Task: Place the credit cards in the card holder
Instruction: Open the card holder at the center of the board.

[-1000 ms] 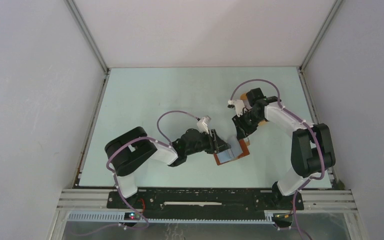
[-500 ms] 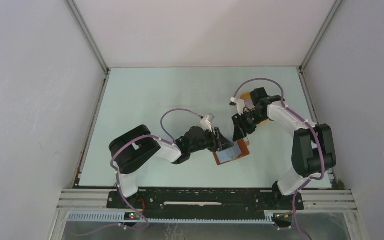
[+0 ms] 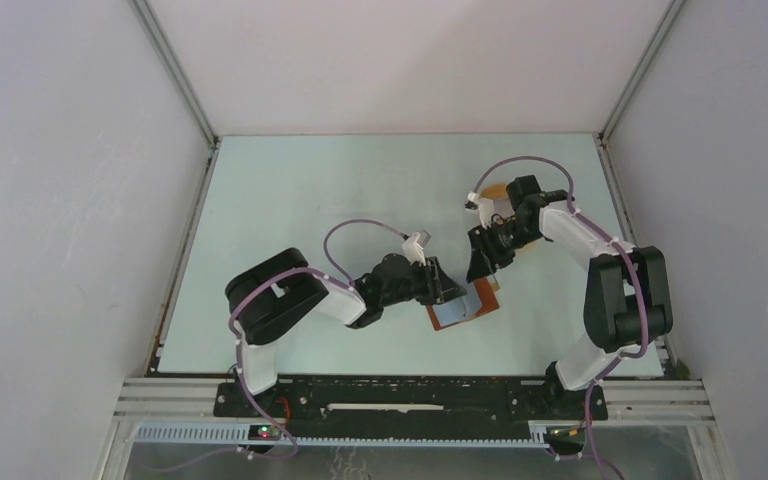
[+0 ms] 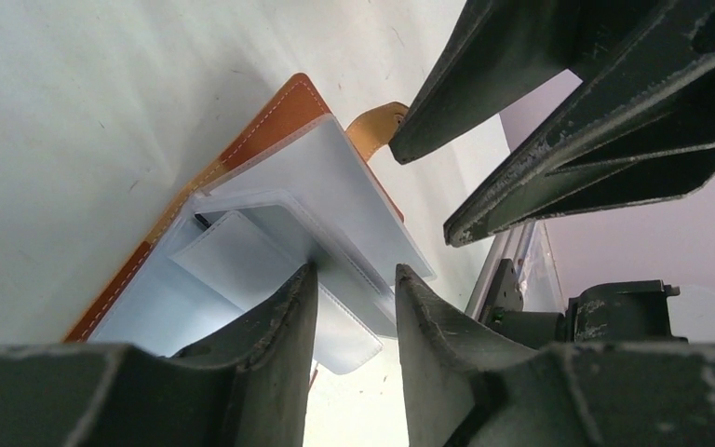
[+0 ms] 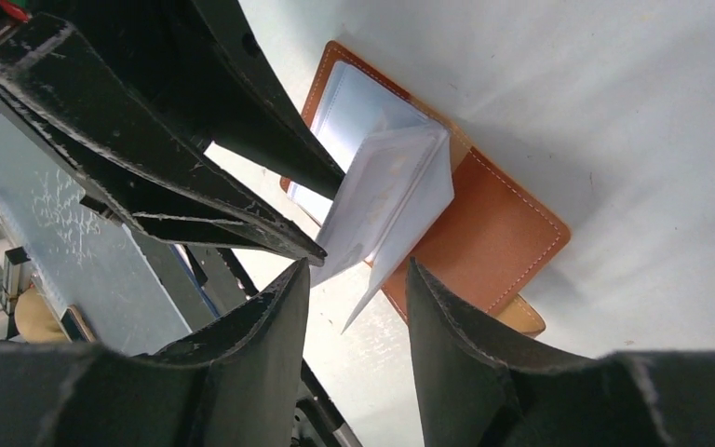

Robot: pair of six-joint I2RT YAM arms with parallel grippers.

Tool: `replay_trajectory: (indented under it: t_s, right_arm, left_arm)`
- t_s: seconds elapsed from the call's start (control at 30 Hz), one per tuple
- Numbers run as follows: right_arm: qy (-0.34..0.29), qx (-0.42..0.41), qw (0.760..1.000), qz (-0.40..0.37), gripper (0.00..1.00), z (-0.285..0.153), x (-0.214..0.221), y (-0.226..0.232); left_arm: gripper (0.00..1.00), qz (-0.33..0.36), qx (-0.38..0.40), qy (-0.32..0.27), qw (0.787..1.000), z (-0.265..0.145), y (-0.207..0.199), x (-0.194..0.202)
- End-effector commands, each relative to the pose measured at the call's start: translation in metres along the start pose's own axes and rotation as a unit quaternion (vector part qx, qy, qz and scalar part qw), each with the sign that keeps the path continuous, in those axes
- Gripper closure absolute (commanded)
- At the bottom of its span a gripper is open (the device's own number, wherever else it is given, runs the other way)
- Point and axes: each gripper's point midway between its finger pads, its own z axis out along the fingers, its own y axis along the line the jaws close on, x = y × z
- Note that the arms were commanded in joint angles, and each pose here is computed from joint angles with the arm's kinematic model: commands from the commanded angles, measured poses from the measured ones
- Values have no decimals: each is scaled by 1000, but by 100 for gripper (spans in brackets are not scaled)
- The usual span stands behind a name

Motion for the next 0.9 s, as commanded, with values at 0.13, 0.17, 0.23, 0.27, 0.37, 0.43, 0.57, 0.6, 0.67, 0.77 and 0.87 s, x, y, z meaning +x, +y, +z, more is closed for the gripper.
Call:
replay_trajectory:
  t_s: [0.13, 0.17, 0.23, 0.27, 0.37, 0.43, 0.57, 0.6, 0.67, 0.77, 0.87]
  right_arm:
    - [-15, -13, 1000, -1, 50, -1, -12, 4]
    - [-14, -11, 1000, 0, 50, -1, -12, 3]
    - [-14, -7, 1000, 3, 50, -1, -12, 1]
    - [-15, -6, 1000, 2, 50, -1, -13, 1]
    - [-19, -2, 1000, 3, 50, -3, -14, -1]
    - [-21, 3, 1000, 4, 51, -4, -15, -3]
    - [-28, 16, 999, 8, 51, -8, -16, -8]
    - [-31, 16, 999, 9, 51, -9, -16, -9]
    - [-36, 18, 999, 10, 52, -12, -17, -10]
    - [-42, 20, 999, 11, 52, -15, -18, -11]
    - [-40, 21, 999, 16, 52, -14, -16, -14]
  left_arm:
    - [66, 14, 39, -14, 999, 15, -20, -15]
    - [67, 14, 40, -14, 999, 15, -20, -16]
    - [66, 16, 42, -11, 999, 17, -20, -15]
    - [66, 16, 43, -10, 999, 18, -20, -15]
    - [66, 18, 51, -3, 999, 21, -22, -13]
    - [65, 18, 58, 4, 998, 22, -24, -11]
    - [61, 17, 70, 14, 997, 25, -28, -8]
    - [59, 16, 72, 17, 997, 25, -28, -7]
    - [57, 14, 75, 24, 997, 27, -28, -4]
    - [56, 11, 77, 31, 996, 29, -27, -1]
    - [56, 8, 74, 33, 997, 30, -24, 1]
